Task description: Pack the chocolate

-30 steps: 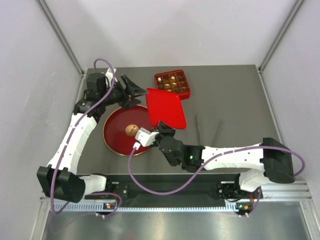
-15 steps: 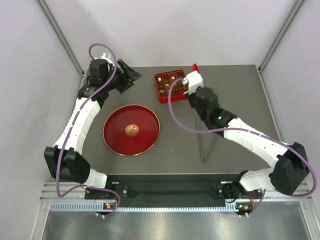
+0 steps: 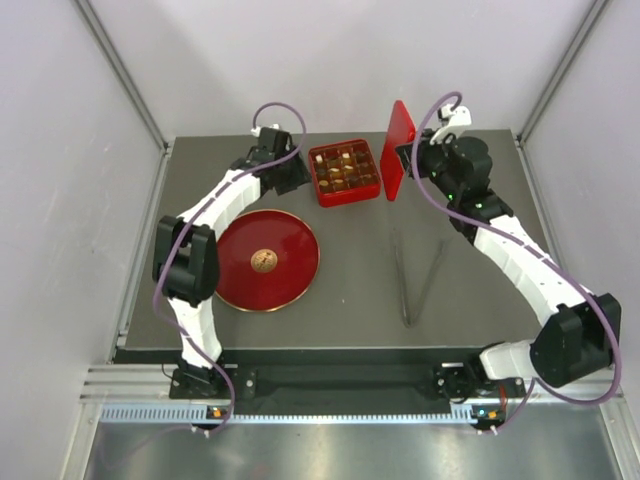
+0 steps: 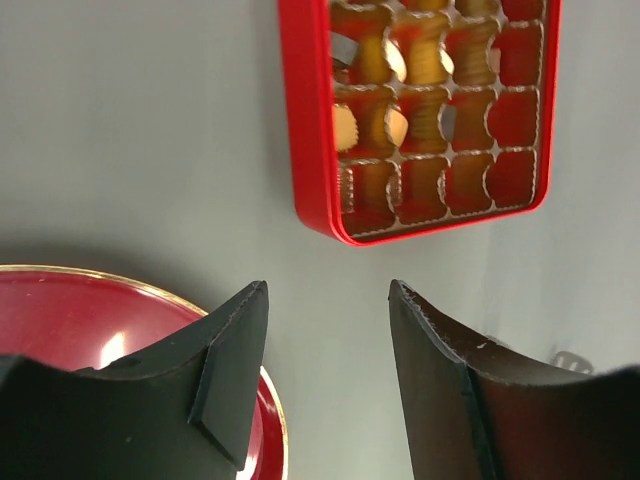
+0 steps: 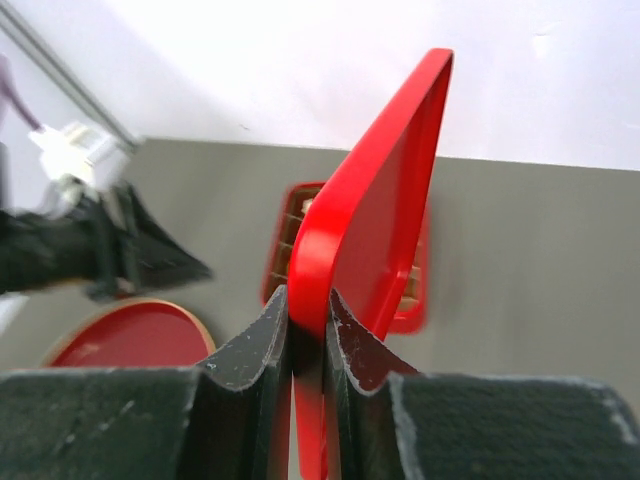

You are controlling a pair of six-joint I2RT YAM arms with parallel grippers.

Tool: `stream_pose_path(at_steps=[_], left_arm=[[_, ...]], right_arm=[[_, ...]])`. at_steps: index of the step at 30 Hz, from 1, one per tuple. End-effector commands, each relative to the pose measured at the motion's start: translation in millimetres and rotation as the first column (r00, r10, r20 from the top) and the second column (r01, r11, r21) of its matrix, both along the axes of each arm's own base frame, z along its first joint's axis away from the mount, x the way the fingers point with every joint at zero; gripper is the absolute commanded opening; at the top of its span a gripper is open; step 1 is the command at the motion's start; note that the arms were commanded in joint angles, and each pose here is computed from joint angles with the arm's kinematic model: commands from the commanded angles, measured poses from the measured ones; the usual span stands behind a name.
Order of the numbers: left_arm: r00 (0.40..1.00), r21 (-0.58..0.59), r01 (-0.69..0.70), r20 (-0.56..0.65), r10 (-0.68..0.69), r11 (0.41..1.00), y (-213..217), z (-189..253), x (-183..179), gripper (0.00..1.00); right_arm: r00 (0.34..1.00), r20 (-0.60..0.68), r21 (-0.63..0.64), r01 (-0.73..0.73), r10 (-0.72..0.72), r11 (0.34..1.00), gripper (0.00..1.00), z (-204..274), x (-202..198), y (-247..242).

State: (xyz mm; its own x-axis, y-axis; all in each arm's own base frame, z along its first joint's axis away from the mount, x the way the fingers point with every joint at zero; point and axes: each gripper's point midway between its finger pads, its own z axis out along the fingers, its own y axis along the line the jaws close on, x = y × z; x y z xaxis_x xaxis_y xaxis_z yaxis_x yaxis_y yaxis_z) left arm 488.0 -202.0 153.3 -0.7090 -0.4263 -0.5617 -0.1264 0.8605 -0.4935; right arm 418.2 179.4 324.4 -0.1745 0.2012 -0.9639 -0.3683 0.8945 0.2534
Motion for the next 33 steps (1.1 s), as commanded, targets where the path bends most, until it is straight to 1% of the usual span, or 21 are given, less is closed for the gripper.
stream_pose_path(at_steps=[1,3,4,5,7,8,10,13,18,19,24,29,33], left_arm=[[0.990,0.065,-0.011,0.138,0.002,0.998,0.6,31.8,20.9,0.57],[0.989,0.072,0.001,0.145,-0.011,0.997,-3.9,24.2,24.5,0.56],[0.989,0.062,0.011,0.144,-0.020,0.998,-7.7,21.7,25.8,0.56],[0.987,0.035,0.032,0.156,-0.037,0.999,-14.9,22.5,28.9,0.56],[0.990,0.031,0.027,0.139,-0.031,0.999,-17.7,8.2,35.4,0.55],[0.992,0.031,0.024,0.125,-0.027,0.999,-18.4,2.5,36.5,0.54],[0.995,0.050,0.010,0.102,-0.015,0.999,-17.8,-10.7,44.4,0.52],[0.996,0.062,-0.001,0.084,-0.004,0.998,-18.2,-27.4,51.2,0.50],[0.997,0.033,0.013,0.072,-0.015,0.999,-26.0,-48.1,57.9,0.49],[0.997,0.013,0.032,0.073,-0.033,0.999,-31.1,-48.1,57.7,0.49],[0.997,0.000,0.040,0.069,-0.040,0.999,-34.8,-60.2,61.8,0.48],[0.996,-0.024,0.030,0.089,-0.027,0.999,-36.6,-56.7,64.1,0.49],[0.997,-0.035,0.019,0.073,-0.017,0.999,-37.1,-63.1,63.0,0.48]], right_arm=[[0.988,0.117,0.195,-0.124,0.102,0.973,0.00,47.8,-2.1,15.7],[0.985,0.113,0.221,-0.152,0.130,0.963,0.00,41.2,-1.7,21.5],[0.985,0.107,0.251,-0.160,0.136,0.955,0.00,40.2,-1.1,24.1],[0.981,0.129,0.268,-0.175,0.145,0.947,0.00,44.8,0.0,26.2],[0.980,0.116,0.290,-0.190,0.163,0.938,0.00,40.0,5.9,32.6],[0.975,0.134,0.290,-0.208,0.176,0.934,0.00,46.6,7.4,35.5],[0.976,0.127,0.287,-0.209,0.179,0.935,0.00,42.7,13.6,38.6],[0.973,0.151,0.294,-0.212,0.174,0.932,0.00,45.8,19.2,38.3],[0.966,0.166,0.289,-0.238,0.197,0.927,0.00,46.7,22.2,43.5],[0.966,0.167,0.283,-0.241,0.200,0.928,0.00,45.1,22.3,43.8],[0.966,0.157,0.264,-0.240,0.204,0.934,0.00,33.8,23.1,44.1],[0.968,0.141,0.242,-0.239,0.209,0.940,0.00,20.8,25.4,44.9],[0.969,0.133,0.236,-0.235,0.208,0.943,0.00,14.1,27.7,44.6]])
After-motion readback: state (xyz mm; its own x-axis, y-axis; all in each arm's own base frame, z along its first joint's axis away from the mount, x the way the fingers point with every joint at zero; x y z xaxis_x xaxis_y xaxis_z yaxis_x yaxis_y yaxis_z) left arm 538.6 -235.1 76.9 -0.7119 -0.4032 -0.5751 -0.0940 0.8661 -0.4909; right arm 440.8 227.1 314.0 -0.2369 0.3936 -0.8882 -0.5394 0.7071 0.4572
